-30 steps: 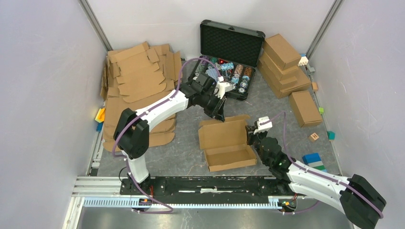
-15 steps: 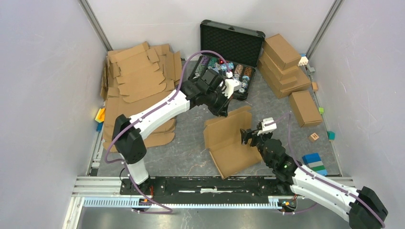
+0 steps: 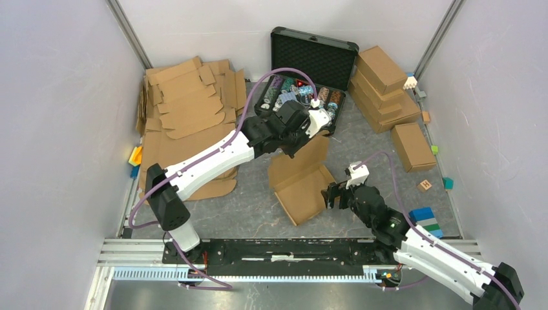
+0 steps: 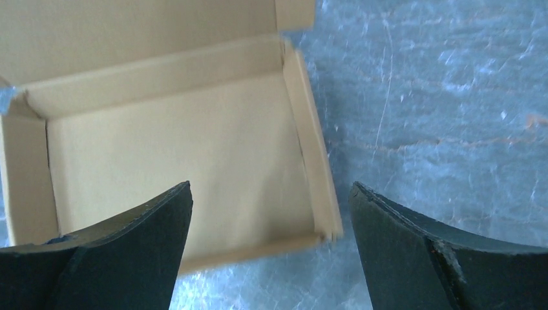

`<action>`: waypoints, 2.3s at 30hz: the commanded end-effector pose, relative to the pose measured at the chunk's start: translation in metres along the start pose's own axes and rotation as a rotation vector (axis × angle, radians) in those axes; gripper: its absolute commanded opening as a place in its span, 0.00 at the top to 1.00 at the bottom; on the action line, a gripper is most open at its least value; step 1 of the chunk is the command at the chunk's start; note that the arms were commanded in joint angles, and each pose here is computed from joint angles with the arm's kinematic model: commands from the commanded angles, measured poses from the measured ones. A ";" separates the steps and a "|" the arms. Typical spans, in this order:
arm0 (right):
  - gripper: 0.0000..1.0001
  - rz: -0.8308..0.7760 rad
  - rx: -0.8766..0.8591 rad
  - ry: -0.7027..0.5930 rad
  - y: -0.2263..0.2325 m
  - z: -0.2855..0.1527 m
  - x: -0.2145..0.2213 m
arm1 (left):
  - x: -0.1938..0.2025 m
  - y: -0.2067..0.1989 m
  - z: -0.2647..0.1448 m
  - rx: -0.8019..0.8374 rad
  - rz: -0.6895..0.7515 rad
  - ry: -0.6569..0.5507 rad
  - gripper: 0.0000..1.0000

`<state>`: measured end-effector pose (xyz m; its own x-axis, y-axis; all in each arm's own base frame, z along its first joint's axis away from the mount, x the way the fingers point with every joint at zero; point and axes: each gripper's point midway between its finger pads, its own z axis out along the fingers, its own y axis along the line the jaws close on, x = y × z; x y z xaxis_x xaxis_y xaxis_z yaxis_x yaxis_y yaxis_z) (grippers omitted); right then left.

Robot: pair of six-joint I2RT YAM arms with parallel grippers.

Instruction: Fold the paper box

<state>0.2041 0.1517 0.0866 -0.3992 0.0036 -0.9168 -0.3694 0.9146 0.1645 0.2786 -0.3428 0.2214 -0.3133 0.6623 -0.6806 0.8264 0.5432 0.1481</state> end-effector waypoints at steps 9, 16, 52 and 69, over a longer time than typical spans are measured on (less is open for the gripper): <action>0.40 0.051 -0.263 0.155 0.046 -0.017 0.028 | -0.015 0.035 0.020 -0.160 0.190 -0.053 0.98; 0.64 0.093 -0.281 0.192 0.051 -0.005 0.052 | -0.017 0.010 0.026 -0.003 0.133 -0.089 0.98; 0.59 0.082 -0.187 0.047 0.041 0.018 0.021 | 0.044 -0.087 0.051 0.455 -0.273 0.087 0.90; 0.11 -0.161 0.163 -0.104 -0.026 0.008 -0.038 | 0.002 -0.034 0.016 0.233 -0.182 -0.007 0.86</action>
<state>0.2205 0.1423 0.0936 -0.3390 -0.0226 -0.9405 -0.3096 0.9467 0.0888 0.2448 -0.3738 0.1674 -0.5278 0.5783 -0.6221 0.8262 0.5195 -0.2180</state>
